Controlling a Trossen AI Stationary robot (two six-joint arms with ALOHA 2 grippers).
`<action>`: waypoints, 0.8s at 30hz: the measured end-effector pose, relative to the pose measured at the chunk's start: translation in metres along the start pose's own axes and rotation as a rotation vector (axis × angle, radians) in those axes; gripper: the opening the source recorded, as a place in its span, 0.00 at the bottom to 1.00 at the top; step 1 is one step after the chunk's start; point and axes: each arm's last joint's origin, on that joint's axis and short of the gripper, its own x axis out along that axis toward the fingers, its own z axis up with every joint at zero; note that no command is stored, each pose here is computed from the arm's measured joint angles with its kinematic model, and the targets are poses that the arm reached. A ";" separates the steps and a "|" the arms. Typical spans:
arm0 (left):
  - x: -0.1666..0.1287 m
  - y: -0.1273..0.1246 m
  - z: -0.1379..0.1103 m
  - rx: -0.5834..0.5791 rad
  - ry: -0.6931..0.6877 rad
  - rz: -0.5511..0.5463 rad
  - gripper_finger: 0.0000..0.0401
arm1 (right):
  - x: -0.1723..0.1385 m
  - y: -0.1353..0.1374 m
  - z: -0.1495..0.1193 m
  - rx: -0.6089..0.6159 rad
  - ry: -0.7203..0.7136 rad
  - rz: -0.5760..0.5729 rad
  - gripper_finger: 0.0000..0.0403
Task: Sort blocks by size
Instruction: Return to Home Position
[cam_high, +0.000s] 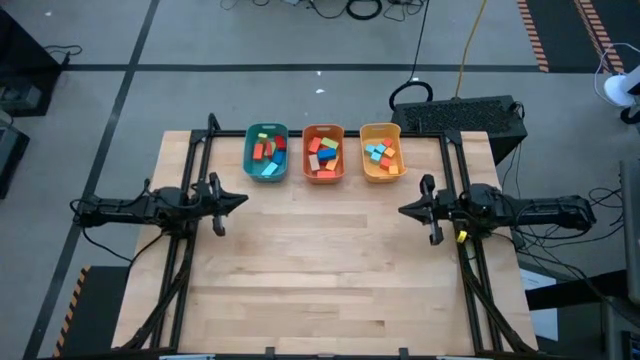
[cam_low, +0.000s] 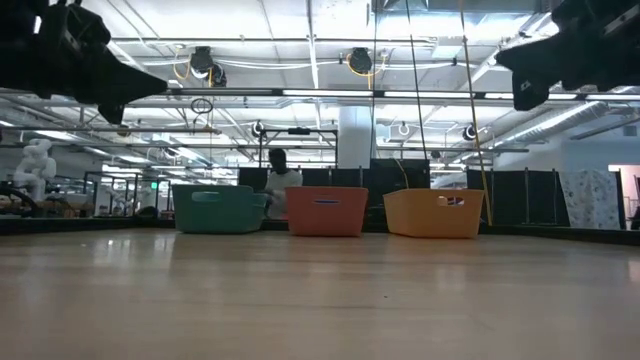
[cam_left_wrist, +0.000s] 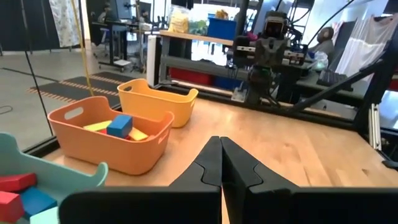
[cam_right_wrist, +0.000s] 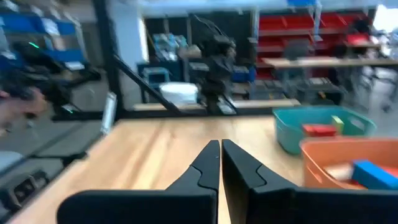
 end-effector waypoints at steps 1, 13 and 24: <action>0.000 0.000 0.000 0.003 -0.004 -0.001 0.00 | 0.000 0.000 0.000 0.001 -0.021 0.019 0.00; -0.004 0.000 -0.011 -0.057 0.103 0.012 0.00 | -0.003 -0.005 -0.015 0.022 -0.017 -0.002 0.00; -0.005 -0.002 -0.011 -0.054 0.091 0.028 0.00 | -0.020 -0.005 -0.015 0.030 -0.058 -0.020 0.00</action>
